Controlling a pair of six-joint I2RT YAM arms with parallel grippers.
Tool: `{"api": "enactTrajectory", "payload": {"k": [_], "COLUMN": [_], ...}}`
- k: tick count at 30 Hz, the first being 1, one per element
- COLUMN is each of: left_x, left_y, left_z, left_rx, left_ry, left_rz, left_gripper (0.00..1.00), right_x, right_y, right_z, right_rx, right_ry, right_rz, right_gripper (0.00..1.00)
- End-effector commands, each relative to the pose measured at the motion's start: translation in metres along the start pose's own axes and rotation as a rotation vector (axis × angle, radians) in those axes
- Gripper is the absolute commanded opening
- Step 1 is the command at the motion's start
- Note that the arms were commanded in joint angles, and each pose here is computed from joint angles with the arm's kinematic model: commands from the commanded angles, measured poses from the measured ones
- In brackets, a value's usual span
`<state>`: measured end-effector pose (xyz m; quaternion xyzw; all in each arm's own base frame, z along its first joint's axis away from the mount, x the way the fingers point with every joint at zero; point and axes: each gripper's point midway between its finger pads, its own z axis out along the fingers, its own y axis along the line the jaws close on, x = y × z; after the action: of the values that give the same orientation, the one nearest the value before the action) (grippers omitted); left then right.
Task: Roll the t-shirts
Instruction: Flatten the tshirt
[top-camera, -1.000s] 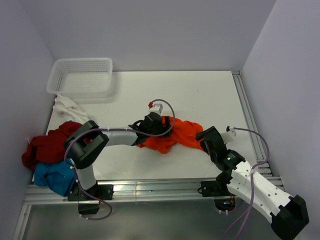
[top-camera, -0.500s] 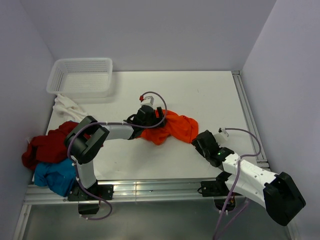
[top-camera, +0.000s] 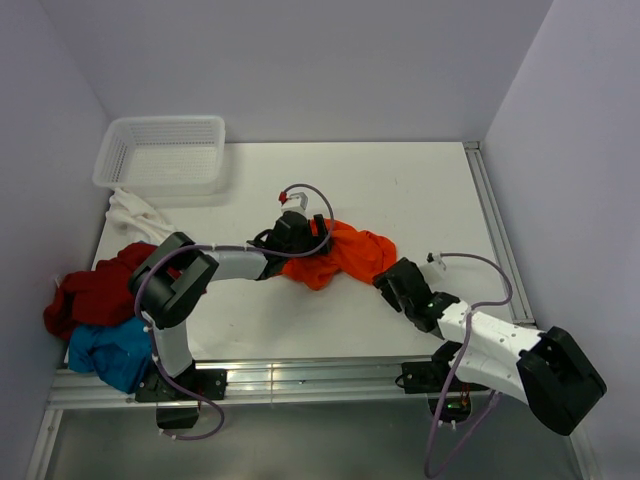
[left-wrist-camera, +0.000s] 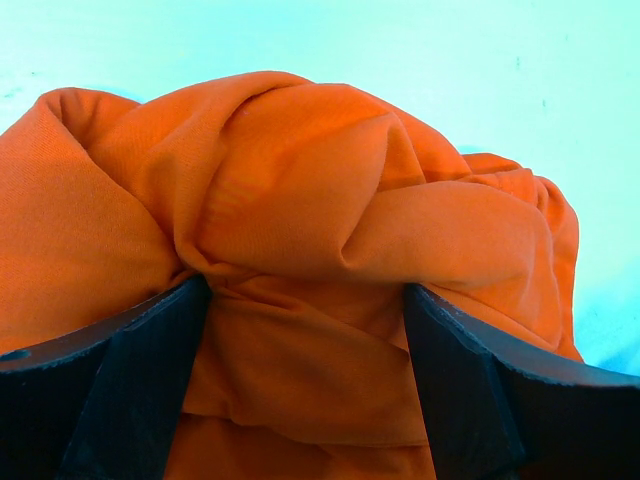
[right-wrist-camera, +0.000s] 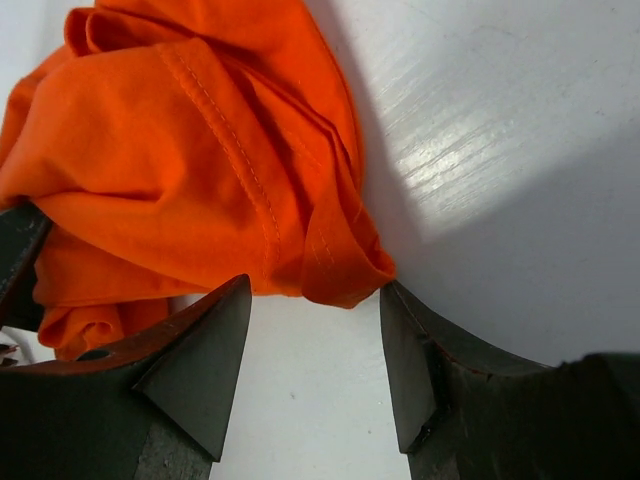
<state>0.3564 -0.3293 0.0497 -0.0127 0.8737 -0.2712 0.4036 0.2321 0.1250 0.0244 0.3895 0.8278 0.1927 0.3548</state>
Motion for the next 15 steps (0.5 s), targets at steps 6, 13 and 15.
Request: {"api": "enactTrajectory", "payload": {"k": [6, 13, 15], "left_x": [0.02, 0.017, 0.017], "left_y": [0.013, 0.012, 0.012], "left_z": [-0.011, -0.015, -0.016], "left_rx": [-0.051, -0.06, -0.06], "left_ry": [0.067, 0.055, 0.054], "left_rz": [0.026, 0.029, 0.03], "left_gripper": [0.86, 0.86, 0.86], "right_x": [0.005, 0.017, 0.014], "right_y": [0.03, 0.037, 0.036], "right_z": [-0.01, -0.016, -0.014], "right_rx": [-0.017, -0.052, -0.05], "right_ry": [-0.007, 0.011, -0.008], "right_rz": [-0.014, -0.012, 0.003], "right_gripper": [0.62, 0.63, 0.63]}}
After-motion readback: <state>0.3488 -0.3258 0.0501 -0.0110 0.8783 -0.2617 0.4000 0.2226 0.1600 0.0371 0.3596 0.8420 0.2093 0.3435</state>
